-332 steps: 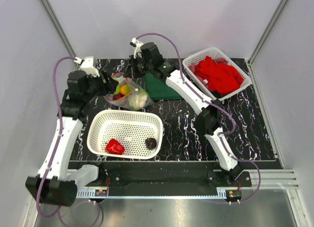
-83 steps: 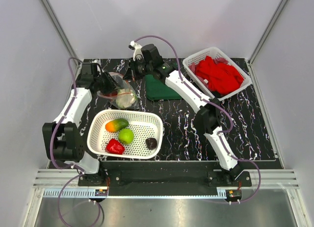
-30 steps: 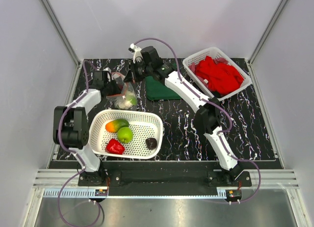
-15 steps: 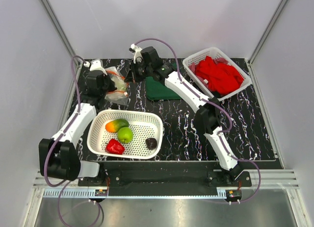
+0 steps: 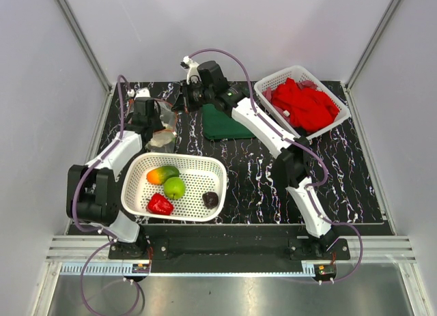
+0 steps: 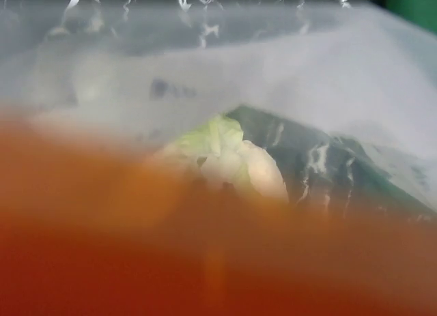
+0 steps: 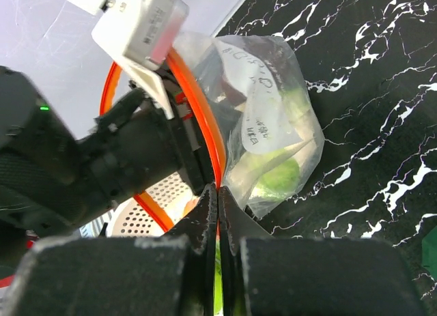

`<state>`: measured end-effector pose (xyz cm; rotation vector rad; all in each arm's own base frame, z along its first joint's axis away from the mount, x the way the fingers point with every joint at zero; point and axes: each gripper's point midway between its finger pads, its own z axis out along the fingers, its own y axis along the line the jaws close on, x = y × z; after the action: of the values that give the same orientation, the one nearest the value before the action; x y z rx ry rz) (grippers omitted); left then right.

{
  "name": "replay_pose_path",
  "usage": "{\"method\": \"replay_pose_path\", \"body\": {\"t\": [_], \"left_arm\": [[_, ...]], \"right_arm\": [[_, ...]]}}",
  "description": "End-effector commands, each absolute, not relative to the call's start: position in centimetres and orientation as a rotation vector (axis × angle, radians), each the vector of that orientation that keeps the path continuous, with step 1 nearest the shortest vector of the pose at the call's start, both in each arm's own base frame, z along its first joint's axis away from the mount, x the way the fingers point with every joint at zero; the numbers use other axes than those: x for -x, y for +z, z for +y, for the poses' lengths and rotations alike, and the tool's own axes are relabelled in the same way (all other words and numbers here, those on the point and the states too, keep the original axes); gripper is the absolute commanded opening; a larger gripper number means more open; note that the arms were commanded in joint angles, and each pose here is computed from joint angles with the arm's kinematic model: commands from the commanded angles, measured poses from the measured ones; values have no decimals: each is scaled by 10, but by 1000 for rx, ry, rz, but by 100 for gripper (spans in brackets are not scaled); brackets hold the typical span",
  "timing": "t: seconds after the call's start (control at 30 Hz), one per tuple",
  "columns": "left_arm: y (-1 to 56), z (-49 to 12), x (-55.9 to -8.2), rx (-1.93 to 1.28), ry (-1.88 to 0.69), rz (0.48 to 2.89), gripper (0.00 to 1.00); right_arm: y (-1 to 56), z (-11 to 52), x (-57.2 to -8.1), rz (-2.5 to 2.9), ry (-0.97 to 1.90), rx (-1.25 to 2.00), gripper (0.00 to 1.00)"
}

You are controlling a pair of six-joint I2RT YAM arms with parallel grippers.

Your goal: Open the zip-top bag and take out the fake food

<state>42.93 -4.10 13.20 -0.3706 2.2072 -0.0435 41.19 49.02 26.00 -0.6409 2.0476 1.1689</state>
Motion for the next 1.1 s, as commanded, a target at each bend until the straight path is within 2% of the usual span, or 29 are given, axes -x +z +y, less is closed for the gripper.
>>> {"method": "replay_pose_path", "body": {"t": [0.0, 0.07, 0.1, 0.13, 0.17, 0.2, 0.23, 0.27, 0.3, 0.43, 0.47, 0.5, 0.57, 0.63, 0.73, 0.83, 0.87, 0.9, 0.93, 0.97, 1.0, 1.03, 1.07], "left_arm": [[194, -67, -436, 297, -211, 2089, 0], [195, -80, -430, 285, -322, 2099, 0], [192, -81, -428, 397, -422, 2107, 0], [185, -53, -429, 557, -477, 2110, 0], [182, -65, -425, 602, -620, 2135, 0], [183, -48, -426, 698, -604, 2117, 0], [200, -47, -430, 647, -534, 2081, 0], [208, -35, -433, 630, -348, 2030, 0], [223, -40, -437, 492, -279, 1987, 0], [263, -41, -429, 428, -283, 1814, 0], [248, -44, -422, 461, -342, 1816, 0], [262, -45, -427, 477, -423, 1735, 0], [244, -28, -424, 632, -475, 1795, 0], [239, -16, -426, 661, -323, 1837, 0], [252, -19, -429, 436, -76, 1877, 0], [257, -36, -439, 270, -86, 1943, 0], [229, -36, -438, 238, -52, 2059, 0], [229, -26, -440, 276, -50, 2072, 0], [218, -38, -437, 353, -243, 2104, 0], [228, -43, -442, 392, -419, 2040, 0], [207, -29, -433, 489, -531, 2043, 0], [215, -34, -434, 517, -588, 2008, 0], [215, -29, -431, 522, -511, 2020, 0]], "right_arm": [[322, 484, -404, 1908, 1173, 648, 0], [319, 483, -406, 1914, 1157, 647, 0], [316, 483, -407, 1920, 1150, 648, 0], [315, 482, -408, 1921, 1142, 649, 0], [313, 483, -408, 1925, 1140, 651, 0], [311, 483, -407, 1932, 1145, 651, 0], [310, 483, -407, 1932, 1146, 650, 0], [311, 484, -406, 1934, 1151, 650, 0], [311, 484, -405, 1934, 1159, 654, 0], [312, 483, -406, 1931, 1148, 651, 0], [314, 482, -406, 1927, 1145, 650, 0], [316, 481, -407, 1923, 1142, 649, 0], [317, 480, -407, 1921, 1139, 648, 0], [318, 480, -407, 1919, 1137, 648, 0], [317, 477, -407, 1925, 1127, 647, 0], [319, 474, -408, 1918, 1109, 648, 0], [321, 472, -409, 1914, 1107, 644, 0], [320, 470, -411, 1918, 1105, 640, 0], [322, 469, -412, 1913, 1105, 638, 0], [324, 468, -412, 1912, 1106, 635, 0], [323, 467, -414, 1913, 1102, 634, 0], [323, 467, -414, 1914, 1104, 633, 0], [322, 467, -414, 1915, 1102, 633, 0]]}}
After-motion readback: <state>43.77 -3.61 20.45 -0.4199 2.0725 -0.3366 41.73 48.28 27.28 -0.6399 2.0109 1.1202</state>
